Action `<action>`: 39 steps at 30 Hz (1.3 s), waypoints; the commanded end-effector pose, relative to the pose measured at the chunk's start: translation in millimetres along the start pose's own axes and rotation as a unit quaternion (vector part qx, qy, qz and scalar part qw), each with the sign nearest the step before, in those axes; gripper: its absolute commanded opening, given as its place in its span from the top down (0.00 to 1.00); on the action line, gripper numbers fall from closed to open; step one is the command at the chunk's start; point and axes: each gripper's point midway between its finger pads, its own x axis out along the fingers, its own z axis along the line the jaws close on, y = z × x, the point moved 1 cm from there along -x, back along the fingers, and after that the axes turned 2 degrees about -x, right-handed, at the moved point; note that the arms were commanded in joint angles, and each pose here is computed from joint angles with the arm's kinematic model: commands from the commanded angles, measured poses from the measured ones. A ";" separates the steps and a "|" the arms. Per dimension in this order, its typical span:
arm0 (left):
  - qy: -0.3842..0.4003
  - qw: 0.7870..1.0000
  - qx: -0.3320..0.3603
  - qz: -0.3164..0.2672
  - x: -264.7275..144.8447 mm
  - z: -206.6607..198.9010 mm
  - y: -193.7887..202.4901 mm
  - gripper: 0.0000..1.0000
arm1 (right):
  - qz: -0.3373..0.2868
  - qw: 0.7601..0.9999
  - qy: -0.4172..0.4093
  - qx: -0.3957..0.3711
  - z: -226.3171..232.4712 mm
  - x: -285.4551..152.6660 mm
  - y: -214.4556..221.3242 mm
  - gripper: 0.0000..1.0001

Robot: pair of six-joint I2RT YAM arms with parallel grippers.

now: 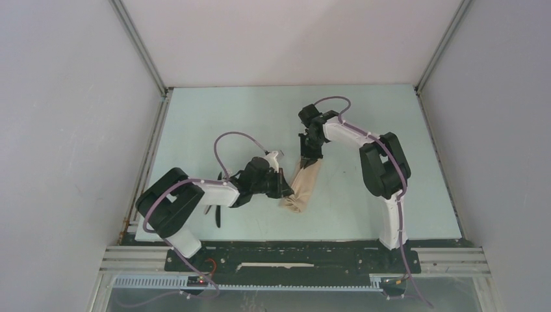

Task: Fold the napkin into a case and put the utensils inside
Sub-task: Fold the 2/3-rectangle-folded napkin at the center of the board.

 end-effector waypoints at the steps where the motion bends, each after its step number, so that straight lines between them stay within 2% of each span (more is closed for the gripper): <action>1: 0.003 0.997 -0.032 0.064 -1.9 13.6 33.5 1.00 | -0.063 0.998 -0.020 -0.004 7.3 -14.3 -42.1 0.73; 6: 0.011 0.997 -0.046 0.068 -1.1 18.2 36.1 1.00 | -0.064 0.993 -0.099 -0.027 24.4 -56.8 -42.7 0.39; 10: 0.011 0.996 -0.048 0.069 -0.6 19.7 34.9 1.00 | -0.053 0.982 -0.177 -0.043 24.3 -78.1 -18.7 0.24; 12: 0.013 0.996 -0.048 0.071 -0.7 19.1 35.6 1.00 | -0.060 0.972 -0.223 -0.053 26.2 -79.1 -4.3 0.21; 19: 0.016 0.997 -0.042 0.064 -4.4 14.4 28.5 0.99 | -0.083 0.937 -0.335 -0.057 40.9 -57.1 29.3 0.22; 26: 0.005 0.997 -0.036 0.062 -6.4 16.9 26.6 0.99 | -0.081 0.931 -0.353 -0.044 47.0 -23.9 28.0 0.23; 29: 0.005 0.998 -0.031 0.060 -7.5 15.0 24.0 0.96 | -0.079 0.929 -0.362 -0.025 51.7 -15.2 23.6 0.27; 32: -0.006 0.998 -0.022 0.052 -13.6 13.2 17.5 0.85 | -0.083 0.935 -0.344 0.001 48.5 -5.3 20.9 0.30; 34: -0.013 0.999 -0.015 0.041 -21.8 9.5 10.6 0.74 | -0.082 0.941 -0.328 0.025 41.7 3.7 22.7 0.31; 36: -0.016 1.000 -0.007 0.023 -33.1 1.5 -0.4 0.60 | -0.082 0.944 -0.318 0.040 36.3 10.0 23.7 0.31; 39: -0.025 1.000 -0.002 -0.001 -50.3 -9.5 -13.8 0.47 | -0.080 0.948 -0.305 0.049 31.4 16.3 26.3 0.31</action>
